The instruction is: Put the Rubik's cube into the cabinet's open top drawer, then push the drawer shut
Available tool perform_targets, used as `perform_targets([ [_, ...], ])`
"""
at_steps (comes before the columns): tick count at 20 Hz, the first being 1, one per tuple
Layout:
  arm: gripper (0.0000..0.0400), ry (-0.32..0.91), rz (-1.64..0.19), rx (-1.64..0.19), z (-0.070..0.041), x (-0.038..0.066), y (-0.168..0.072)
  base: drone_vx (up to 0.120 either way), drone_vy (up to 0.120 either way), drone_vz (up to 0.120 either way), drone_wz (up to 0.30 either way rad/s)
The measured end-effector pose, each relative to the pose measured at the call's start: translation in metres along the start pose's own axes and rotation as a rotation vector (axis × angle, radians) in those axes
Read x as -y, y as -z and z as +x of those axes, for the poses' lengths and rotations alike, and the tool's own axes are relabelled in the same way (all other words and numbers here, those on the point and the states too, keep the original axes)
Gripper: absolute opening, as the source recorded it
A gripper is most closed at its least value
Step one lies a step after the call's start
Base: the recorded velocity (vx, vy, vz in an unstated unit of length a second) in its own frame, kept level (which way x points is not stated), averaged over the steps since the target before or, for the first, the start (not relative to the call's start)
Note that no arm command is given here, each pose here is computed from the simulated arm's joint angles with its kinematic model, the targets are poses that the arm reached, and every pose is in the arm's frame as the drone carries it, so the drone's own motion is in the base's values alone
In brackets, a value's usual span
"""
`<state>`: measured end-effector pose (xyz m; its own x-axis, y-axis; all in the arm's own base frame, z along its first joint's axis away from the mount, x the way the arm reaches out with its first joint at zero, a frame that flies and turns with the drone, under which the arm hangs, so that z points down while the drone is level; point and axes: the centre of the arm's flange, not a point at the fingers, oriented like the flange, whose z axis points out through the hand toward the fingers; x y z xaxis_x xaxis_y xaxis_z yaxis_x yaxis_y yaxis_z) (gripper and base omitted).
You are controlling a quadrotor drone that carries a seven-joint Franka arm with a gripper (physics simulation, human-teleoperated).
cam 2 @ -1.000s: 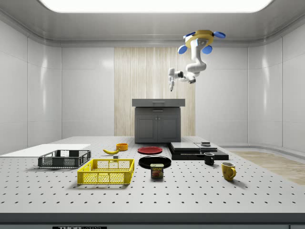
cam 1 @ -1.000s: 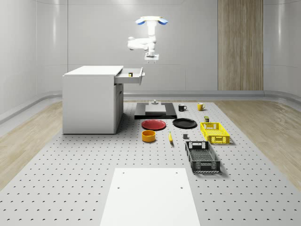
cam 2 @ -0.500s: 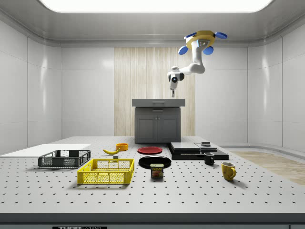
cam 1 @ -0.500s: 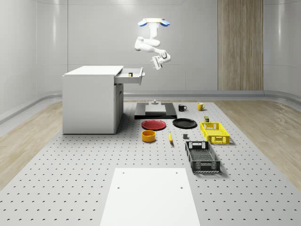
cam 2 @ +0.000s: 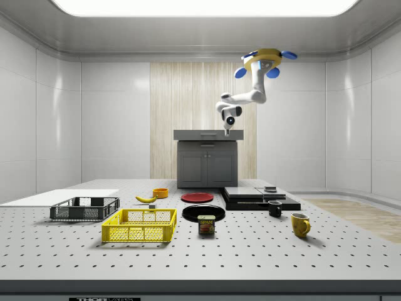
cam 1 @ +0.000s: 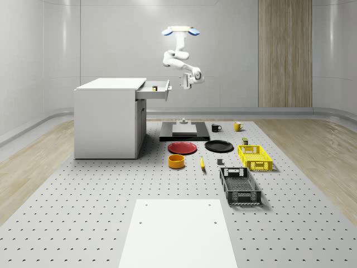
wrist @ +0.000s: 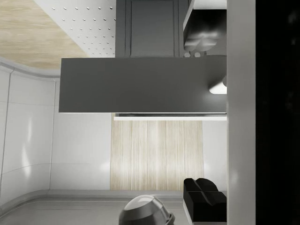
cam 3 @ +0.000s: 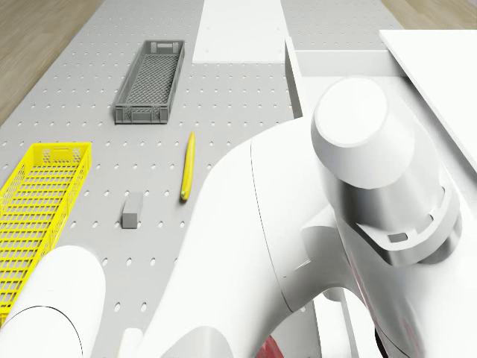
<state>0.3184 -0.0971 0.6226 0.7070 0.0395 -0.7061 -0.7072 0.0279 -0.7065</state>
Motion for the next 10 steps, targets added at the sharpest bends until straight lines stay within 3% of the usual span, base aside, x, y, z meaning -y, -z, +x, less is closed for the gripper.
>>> perform_targets([
  [4,0.0400,0.001,-0.014,-0.020,-0.0017,0.0016,0.0017,0.000,-0.040,-0.120,0.000],
  [10,0.0400,0.002,-0.023,-0.032,-0.0028,0.0026,0.0026,0.000,-0.113,-0.007,0.000],
])
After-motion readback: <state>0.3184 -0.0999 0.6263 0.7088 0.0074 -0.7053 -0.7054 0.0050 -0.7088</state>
